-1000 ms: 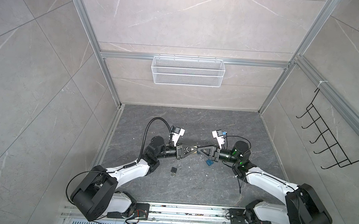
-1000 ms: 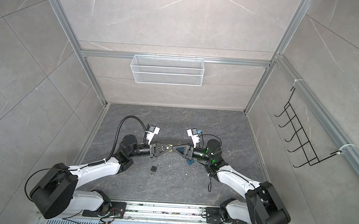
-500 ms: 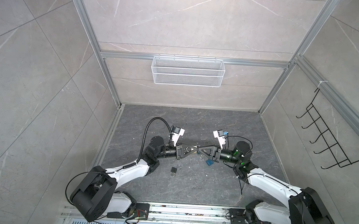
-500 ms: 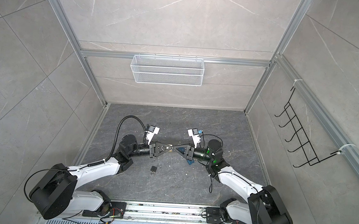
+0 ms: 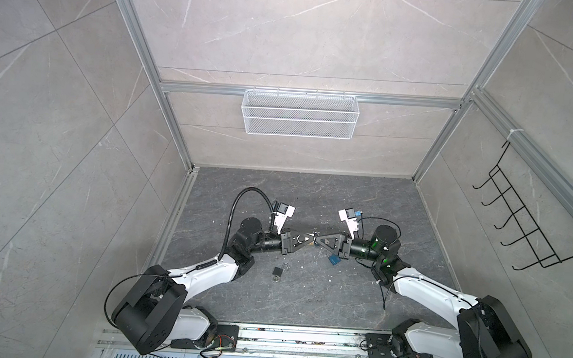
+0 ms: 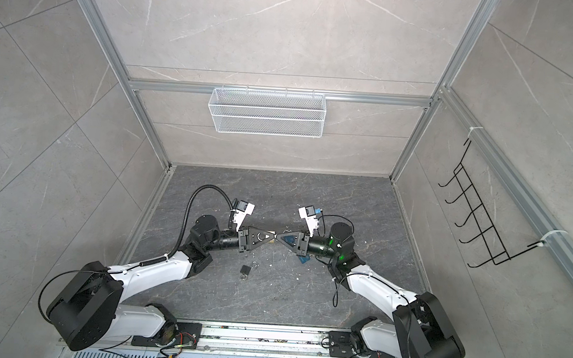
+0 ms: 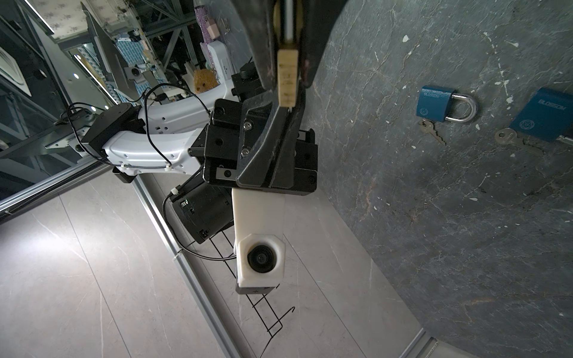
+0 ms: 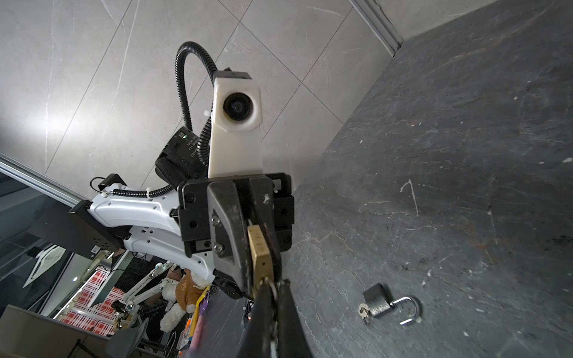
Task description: Lock with the key
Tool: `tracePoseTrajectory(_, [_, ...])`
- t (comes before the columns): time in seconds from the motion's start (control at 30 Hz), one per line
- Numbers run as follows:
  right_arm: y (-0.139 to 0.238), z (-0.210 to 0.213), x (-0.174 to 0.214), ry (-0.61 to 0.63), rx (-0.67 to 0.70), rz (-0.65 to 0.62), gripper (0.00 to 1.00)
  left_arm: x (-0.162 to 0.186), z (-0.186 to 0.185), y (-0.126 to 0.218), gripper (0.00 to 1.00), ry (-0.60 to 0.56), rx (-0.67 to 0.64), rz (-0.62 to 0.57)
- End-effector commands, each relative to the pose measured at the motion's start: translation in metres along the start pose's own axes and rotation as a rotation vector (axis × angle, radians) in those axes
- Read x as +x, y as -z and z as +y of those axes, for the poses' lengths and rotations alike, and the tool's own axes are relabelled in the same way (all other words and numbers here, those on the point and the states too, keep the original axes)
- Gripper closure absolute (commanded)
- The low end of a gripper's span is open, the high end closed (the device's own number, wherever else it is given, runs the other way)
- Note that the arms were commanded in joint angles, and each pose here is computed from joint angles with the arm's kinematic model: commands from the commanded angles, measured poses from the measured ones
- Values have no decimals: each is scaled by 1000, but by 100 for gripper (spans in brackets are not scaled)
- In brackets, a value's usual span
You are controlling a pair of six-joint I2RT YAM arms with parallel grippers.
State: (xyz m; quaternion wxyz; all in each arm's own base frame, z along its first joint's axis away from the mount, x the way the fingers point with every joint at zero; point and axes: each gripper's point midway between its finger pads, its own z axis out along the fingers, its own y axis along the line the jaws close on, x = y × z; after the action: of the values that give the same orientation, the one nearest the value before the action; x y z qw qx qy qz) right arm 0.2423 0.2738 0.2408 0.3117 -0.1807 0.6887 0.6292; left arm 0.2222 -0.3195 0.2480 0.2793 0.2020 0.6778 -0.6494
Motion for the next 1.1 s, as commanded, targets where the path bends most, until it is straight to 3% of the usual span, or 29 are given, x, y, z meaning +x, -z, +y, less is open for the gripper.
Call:
tracePoseTrajectory(0.0, [3, 13, -3, 75, -36, -9, 100, -19, -36, 2, 100, -57, 101, -23])
tracePoseTrajectory(0.27, [7, 24, -6, 121, -84, -51, 100, -17, -43, 7, 100, -80, 101, -23])
tracePoseTrajectory(0.53, [21, 25, -16, 87, -114, -123, 100, -19, -44, 17, 100, -109, 83, -54])
tracePoseTrajectory(0.8, [17, 34, -14, 80, -139, -103, 100, -30, -44, 12, 100, -110, 115, -94])
tracePoseTrajectory(0.97, [9, 28, -5, 57, -121, -98, 100, -34, -41, 7, 100, -98, 137, -103])
tracePoseTrajectory(1.07, [18, 6, -7, 4, -27, -159, 100, -36, -34, 12, 100, -103, 95, -115])
